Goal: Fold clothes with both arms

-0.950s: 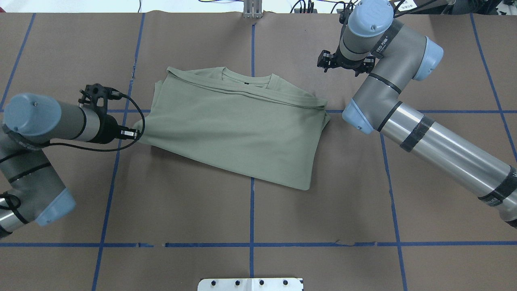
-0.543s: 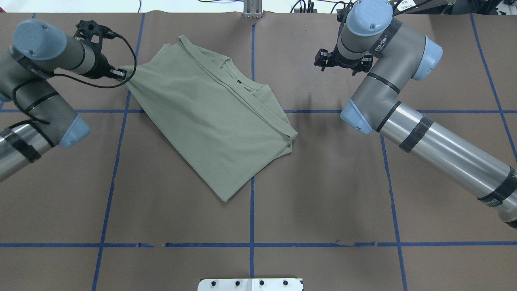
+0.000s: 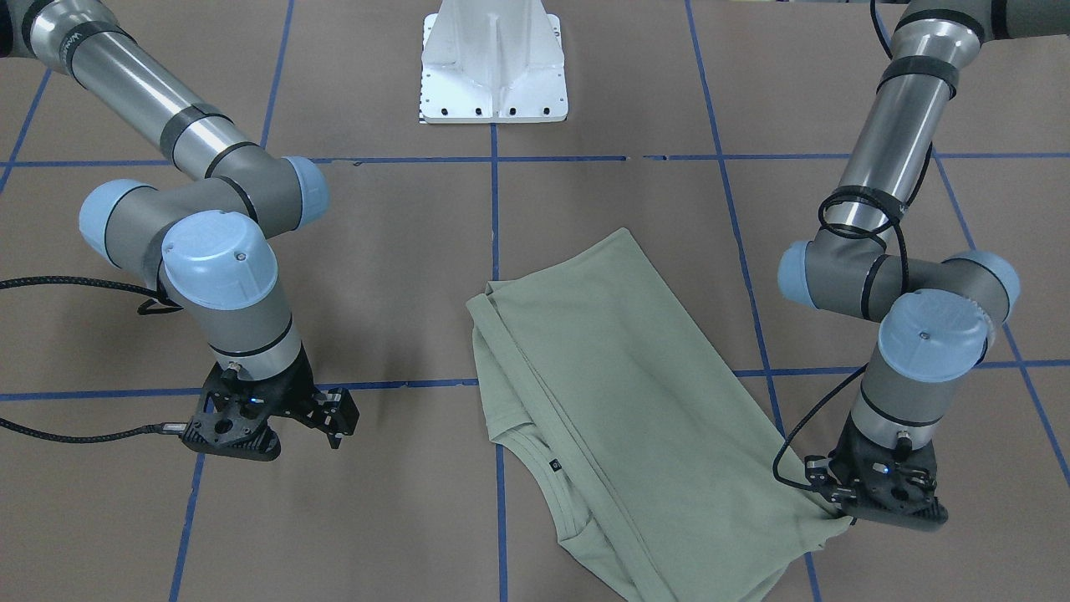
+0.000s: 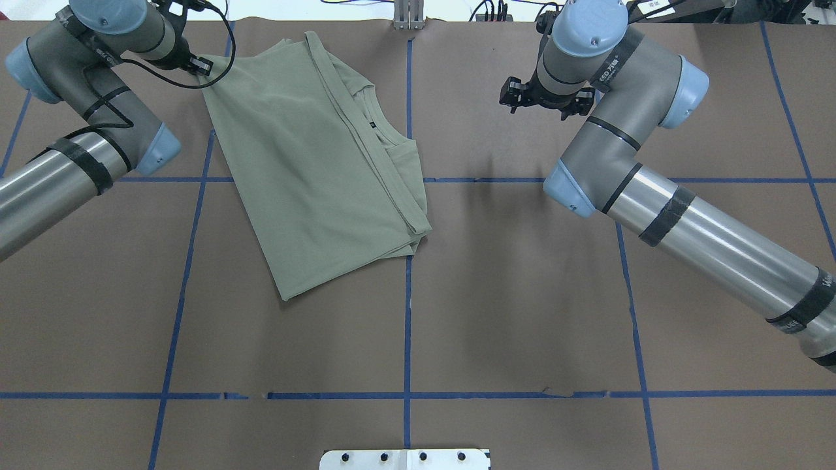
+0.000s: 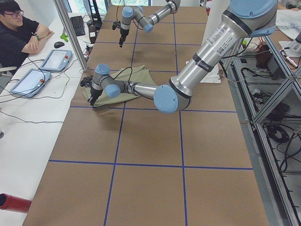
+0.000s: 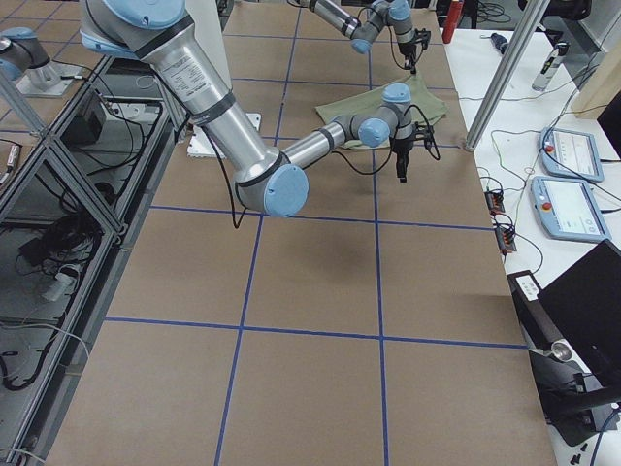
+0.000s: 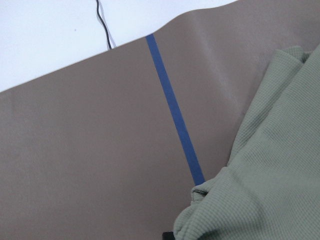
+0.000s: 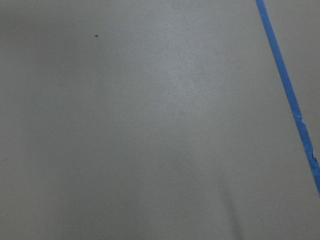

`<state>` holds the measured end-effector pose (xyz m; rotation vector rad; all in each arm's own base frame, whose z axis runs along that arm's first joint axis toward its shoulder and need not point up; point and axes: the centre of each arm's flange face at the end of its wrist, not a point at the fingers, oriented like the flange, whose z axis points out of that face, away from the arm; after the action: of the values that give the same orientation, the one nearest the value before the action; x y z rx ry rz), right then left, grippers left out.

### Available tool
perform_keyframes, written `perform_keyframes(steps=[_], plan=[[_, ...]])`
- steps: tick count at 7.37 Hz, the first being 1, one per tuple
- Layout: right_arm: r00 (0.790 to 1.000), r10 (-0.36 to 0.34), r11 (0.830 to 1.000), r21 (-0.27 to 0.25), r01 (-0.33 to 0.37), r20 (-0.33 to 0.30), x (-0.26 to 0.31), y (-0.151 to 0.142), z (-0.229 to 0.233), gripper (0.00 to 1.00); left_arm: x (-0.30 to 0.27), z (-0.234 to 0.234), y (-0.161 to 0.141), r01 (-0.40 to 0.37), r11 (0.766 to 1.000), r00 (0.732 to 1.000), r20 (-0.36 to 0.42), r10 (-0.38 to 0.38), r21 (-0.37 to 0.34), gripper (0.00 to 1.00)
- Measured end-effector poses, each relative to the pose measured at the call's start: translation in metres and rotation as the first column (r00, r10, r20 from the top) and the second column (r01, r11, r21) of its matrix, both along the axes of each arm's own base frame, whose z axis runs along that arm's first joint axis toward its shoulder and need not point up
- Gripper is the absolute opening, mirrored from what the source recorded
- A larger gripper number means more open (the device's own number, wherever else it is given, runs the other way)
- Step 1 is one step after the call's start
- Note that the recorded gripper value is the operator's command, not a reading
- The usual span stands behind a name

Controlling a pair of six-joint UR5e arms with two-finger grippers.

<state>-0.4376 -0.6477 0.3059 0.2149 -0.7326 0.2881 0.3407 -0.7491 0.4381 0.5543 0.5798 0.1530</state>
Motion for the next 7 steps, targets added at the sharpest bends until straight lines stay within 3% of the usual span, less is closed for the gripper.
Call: perform_keyframes(steps=[2, 4, 7], plan=[[0.999, -0.009, 1.000, 0.010, 0.009, 0.045, -0.040, 0.011, -0.048, 1.00, -0.017, 0.003, -0.002, -0.039, 0.999, 0.998, -0.057, 0.041, 0.031, 1.00], [0.997, -0.030, 0.998, 0.062, 0.026, 0.068, -0.096, 0.027, -0.094, 0.98, -0.038, 0.007, 0.006, -0.095, 0.995, 0.986, -0.137, 0.096, 0.016, 1.00], [0.994, -0.002, 0.991, 0.136, -0.013, 0.107, -0.169, 0.040, -0.092, 0.89, -0.046, 0.012, 0.016, -0.108, 0.994, 0.981, -0.160, 0.110, 0.017, 1.00]])
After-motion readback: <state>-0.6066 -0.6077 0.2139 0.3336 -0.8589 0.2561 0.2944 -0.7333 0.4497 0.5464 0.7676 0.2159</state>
